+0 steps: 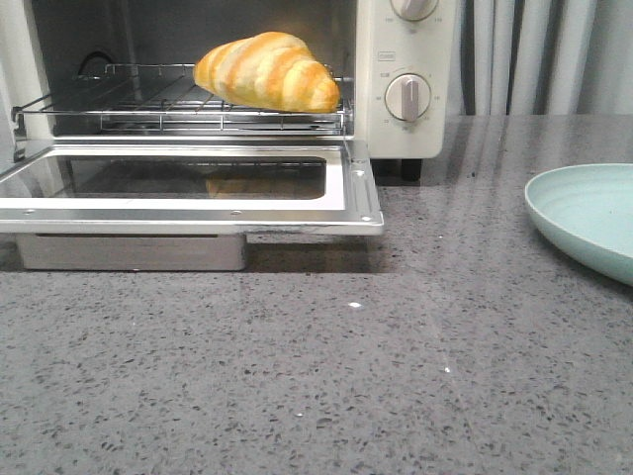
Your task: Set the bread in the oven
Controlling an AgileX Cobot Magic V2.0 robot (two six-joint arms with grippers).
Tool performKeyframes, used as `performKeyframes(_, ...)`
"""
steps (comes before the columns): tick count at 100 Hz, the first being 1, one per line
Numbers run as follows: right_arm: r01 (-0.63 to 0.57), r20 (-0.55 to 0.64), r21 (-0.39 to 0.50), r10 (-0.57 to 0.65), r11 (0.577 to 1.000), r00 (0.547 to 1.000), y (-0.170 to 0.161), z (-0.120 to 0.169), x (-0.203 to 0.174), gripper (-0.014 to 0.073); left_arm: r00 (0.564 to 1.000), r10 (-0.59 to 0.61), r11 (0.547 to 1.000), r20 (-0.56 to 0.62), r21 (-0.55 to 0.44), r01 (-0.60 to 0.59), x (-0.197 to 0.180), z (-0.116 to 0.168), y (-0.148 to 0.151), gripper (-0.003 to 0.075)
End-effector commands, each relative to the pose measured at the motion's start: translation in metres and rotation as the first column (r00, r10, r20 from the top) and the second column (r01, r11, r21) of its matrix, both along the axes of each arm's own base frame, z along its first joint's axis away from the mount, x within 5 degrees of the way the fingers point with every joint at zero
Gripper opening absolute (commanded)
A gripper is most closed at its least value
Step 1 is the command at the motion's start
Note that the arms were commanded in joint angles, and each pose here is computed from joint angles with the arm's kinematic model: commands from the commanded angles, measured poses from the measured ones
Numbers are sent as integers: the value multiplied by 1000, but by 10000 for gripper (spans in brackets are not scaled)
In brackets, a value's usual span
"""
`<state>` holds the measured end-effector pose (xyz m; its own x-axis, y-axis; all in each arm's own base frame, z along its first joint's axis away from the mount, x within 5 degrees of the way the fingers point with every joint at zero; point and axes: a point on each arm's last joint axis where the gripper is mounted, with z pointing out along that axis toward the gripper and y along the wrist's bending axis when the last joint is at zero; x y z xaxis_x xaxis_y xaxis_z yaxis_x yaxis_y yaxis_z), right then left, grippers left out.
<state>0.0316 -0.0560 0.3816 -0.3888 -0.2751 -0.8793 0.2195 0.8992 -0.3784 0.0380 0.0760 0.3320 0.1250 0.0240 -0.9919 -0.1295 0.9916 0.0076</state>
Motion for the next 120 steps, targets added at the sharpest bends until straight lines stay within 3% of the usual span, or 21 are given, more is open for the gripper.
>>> performKeyframes(1, 45, 76, -30, -42, 999, 996, -8, 5, -7, -64, 995, 49, 999, 87, 10, -50, -9, 7, 14, -20)
performKeyframes(10, 60, 101, 12, -61, 998, 993, -13, 0, -16, -64, 994, 100, 995, 55, 14, -100, -10, 5, 19, -20)
performKeyframes(19, 78, 102, 46, -82, 996, 991, -18, -6, -25, -65, 998, 65, 995, 27, 72, -66, -9, 3, 16, -20)
performKeyframes(51, 84, 86, 83, -91, 993, 992, -34, -42, -43, -65, 971, -240, 966, 18, 107, 237, -1, -11, -20, -20)
performKeyframes(84, 71, 96, 106, -81, 992, 992, -35, -46, -47, -65, 923, -373, 928, -94, -52, 369, -1, -25, -33, -20)
performKeyframes(120, 60, 109, 104, -71, 993, 991, -34, -45, -47, -65, 923, -374, 927, -95, -54, 370, -1, -25, -33, -20)
